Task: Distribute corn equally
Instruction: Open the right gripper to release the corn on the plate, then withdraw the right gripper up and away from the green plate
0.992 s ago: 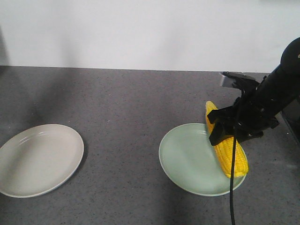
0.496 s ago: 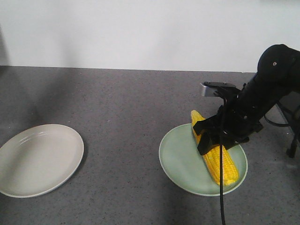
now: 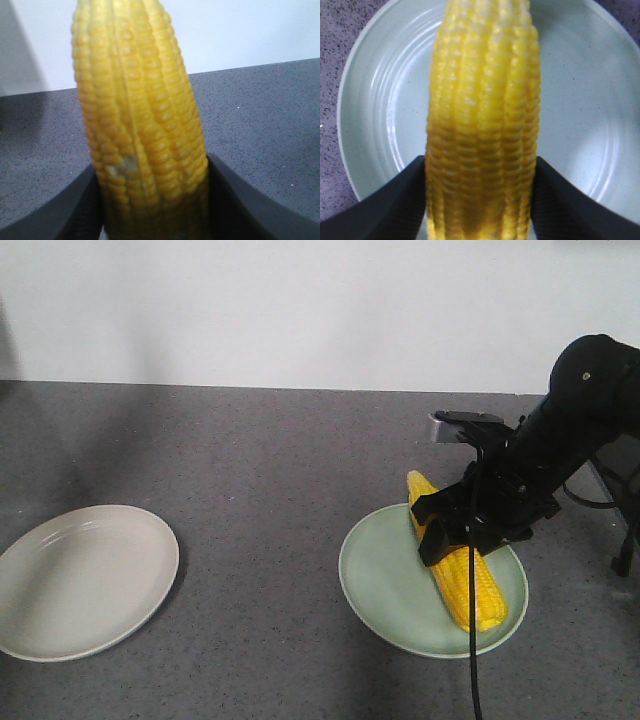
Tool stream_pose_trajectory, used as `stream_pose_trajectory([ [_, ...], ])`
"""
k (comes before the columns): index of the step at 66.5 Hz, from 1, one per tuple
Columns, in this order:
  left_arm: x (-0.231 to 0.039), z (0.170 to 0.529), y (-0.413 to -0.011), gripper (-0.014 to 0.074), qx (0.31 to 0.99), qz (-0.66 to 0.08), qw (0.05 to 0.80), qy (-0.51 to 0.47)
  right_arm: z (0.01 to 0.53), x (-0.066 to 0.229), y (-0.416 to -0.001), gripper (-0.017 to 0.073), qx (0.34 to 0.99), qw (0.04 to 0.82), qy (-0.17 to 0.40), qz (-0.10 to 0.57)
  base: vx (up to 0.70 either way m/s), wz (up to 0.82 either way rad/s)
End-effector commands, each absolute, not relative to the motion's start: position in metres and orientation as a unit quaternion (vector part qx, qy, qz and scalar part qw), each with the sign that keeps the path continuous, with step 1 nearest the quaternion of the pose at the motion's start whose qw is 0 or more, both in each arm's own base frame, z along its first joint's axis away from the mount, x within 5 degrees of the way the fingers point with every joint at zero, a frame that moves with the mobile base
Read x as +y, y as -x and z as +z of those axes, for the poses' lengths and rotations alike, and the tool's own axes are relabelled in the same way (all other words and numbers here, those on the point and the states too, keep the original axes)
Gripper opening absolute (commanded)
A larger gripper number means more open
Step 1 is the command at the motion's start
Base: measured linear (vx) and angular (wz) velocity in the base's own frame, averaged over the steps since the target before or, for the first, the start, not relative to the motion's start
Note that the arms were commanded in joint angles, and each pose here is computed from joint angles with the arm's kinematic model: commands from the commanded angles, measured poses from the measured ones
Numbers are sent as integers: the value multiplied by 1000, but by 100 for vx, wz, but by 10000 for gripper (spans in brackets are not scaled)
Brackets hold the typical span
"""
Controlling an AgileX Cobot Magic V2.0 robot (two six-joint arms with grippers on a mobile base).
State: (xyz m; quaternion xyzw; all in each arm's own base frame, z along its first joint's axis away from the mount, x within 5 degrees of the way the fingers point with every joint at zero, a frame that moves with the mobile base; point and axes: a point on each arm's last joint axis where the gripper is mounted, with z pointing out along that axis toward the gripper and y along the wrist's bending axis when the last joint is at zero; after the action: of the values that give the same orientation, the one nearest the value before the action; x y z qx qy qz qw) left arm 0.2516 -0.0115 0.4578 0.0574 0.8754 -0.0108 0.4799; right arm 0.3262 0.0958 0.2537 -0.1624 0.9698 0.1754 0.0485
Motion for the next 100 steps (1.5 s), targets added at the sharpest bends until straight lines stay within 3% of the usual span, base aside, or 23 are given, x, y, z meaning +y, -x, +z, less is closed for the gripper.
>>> stream_pose_trajectory([
  [1,-12,477,-245,19,843,-15,535,-50,275,96,-325,492,964,91,169,181,0,0],
  [27,-12,477,-245,19,843,-15,535,-50,277,96,-326,528,964,101,169,179,0,0],
  [58,-12,477,-245,19,843,-15,535,-50,330,72,-303,528,955,197,157,155,0,0],
  [80,-12,477,-245,19,843,-15,535,-50,393,35,-254,528,940,305,103,110,0,0],
  [100,-12,477,-245,19,843,-15,535,-50,427,28,-209,528,921,368,92,87,0,0],
])
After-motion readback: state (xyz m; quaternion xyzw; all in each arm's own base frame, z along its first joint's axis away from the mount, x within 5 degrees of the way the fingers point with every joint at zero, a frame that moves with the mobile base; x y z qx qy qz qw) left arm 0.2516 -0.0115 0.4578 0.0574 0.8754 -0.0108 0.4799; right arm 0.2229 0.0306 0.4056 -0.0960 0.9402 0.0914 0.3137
